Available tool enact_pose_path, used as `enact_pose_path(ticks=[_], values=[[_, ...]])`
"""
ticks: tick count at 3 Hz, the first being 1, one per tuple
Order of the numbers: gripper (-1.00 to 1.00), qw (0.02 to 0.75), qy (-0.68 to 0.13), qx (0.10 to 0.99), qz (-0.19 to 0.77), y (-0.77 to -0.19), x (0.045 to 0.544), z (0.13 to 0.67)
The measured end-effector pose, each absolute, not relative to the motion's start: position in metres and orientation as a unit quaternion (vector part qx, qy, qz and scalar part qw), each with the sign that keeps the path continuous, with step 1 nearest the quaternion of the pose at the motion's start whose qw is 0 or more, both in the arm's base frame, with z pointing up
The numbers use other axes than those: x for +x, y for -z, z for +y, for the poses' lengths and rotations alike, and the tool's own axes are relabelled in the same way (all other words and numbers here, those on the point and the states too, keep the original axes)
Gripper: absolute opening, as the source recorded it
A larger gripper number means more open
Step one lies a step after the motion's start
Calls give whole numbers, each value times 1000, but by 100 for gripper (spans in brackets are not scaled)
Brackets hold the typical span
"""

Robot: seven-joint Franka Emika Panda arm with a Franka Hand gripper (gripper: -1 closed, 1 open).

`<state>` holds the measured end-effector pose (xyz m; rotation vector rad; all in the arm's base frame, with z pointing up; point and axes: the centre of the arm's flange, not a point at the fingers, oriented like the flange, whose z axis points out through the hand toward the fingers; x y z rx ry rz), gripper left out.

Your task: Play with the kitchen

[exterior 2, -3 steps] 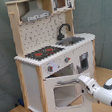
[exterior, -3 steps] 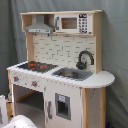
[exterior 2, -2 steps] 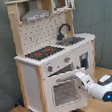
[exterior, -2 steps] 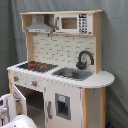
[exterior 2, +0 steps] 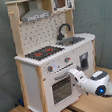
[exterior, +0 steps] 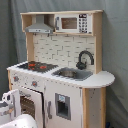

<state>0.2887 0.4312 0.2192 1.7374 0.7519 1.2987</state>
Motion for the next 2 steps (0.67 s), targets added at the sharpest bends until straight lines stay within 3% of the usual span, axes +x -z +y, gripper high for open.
enact_pose_path(ticks=[1,2], values=[[100,392,-518,692,314,-217,305,433],[100,392,-530,679,323,-240,287,431]])
